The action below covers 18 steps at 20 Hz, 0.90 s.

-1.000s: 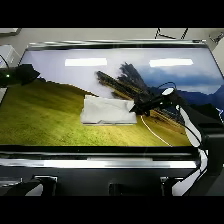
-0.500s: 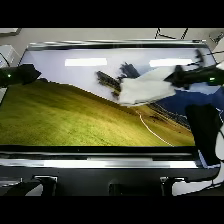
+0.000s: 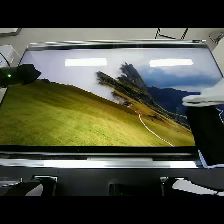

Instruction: Fold the clothes and pants, and hang the long-sleeved shirts on hangers.

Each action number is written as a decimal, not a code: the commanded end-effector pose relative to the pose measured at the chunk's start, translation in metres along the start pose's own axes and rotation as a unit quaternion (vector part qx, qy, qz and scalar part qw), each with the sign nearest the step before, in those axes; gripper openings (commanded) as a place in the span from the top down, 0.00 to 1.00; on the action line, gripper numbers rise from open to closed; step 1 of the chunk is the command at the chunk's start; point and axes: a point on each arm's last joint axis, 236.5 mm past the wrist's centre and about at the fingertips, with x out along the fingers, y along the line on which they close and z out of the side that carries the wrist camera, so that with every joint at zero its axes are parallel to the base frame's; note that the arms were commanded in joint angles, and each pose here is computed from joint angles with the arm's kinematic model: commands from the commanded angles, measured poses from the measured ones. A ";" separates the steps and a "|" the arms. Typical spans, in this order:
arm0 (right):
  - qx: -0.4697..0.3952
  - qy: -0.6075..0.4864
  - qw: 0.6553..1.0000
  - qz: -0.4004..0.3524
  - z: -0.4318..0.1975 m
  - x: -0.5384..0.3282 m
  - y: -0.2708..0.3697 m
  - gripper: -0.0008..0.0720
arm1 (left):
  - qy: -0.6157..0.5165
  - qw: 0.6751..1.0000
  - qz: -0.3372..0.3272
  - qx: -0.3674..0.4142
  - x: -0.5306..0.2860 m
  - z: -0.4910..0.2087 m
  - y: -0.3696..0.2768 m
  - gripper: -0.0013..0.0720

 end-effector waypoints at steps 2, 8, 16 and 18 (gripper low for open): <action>0.101 -0.021 0.994 -0.040 0.001 -0.060 -0.048 0.93 | 0.000 1.000 0.000 0.005 0.000 0.000 0.000 0.95; 0.148 0.105 0.950 -0.256 -0.073 -0.086 -0.161 0.90 | 0.000 1.000 0.000 0.016 0.000 0.000 0.000 0.95; 0.160 0.186 0.887 -0.391 -0.148 -0.067 -0.271 0.92 | 0.001 1.000 -0.002 0.016 0.000 0.000 -0.001 0.95; 0.156 0.180 0.886 -0.397 -0.147 -0.063 -0.279 0.84 | 0.001 1.000 -0.004 0.015 0.000 0.000 -0.002 0.95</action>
